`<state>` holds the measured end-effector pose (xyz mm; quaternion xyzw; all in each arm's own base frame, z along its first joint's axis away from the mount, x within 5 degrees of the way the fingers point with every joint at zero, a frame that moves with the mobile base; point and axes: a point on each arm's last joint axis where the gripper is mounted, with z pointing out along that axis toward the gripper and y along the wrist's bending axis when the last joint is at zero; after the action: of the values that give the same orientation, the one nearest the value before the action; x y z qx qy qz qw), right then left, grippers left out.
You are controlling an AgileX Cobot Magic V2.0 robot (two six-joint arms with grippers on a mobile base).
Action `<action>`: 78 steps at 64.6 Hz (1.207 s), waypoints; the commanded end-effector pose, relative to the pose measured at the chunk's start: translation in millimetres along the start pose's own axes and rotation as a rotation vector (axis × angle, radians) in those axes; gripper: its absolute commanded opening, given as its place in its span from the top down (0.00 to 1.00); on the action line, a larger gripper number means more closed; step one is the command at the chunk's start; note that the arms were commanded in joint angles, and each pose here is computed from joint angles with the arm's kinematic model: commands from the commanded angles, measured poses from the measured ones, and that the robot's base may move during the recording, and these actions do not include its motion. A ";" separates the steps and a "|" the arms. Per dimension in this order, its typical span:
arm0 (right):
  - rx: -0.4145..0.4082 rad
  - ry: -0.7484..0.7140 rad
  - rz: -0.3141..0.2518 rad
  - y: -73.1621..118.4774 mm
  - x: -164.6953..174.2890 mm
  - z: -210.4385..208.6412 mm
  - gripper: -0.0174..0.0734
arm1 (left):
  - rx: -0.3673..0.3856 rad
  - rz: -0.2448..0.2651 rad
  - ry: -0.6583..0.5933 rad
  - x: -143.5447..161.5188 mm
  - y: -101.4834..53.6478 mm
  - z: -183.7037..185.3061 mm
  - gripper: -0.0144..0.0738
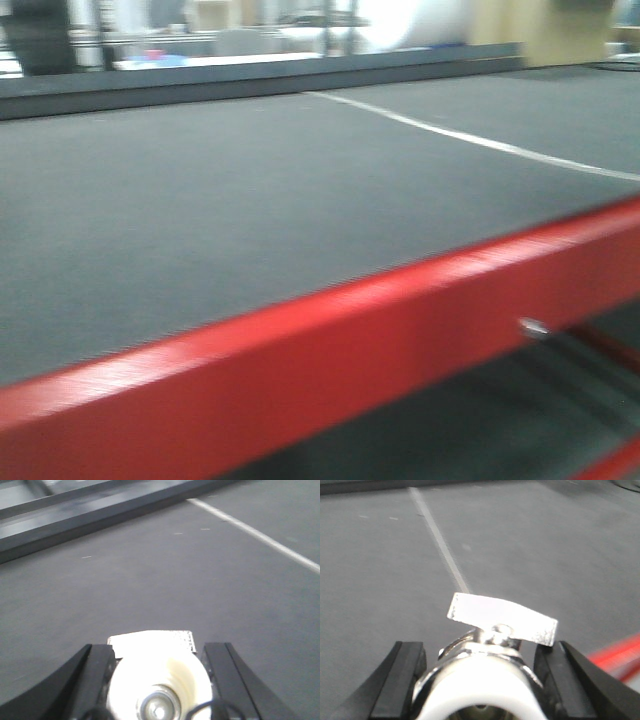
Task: Place valve from conveyor to right shelf box
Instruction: 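Drive the base to the shelf of blue bins, holding both valves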
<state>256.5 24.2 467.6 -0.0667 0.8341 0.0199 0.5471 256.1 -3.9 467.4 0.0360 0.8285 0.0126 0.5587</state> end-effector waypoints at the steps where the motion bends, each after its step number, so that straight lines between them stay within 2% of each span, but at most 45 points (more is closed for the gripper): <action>1: 0.016 -0.100 -0.014 -1.7 -12.2 -9.1 0.98 | 0.001 -0.012 -0.075 -9.2 0.0 -8.6 0.96; 78: 0.016 -0.100 -0.014 -1.7 -12.2 -9.1 0.98 | 0.001 -0.012 -0.075 -9.2 0.0 -8.6 0.96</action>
<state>256.5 24.1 467.6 -0.0669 0.8341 0.0190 0.5472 256.1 -4.0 467.4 0.0357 0.8285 0.0116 0.5588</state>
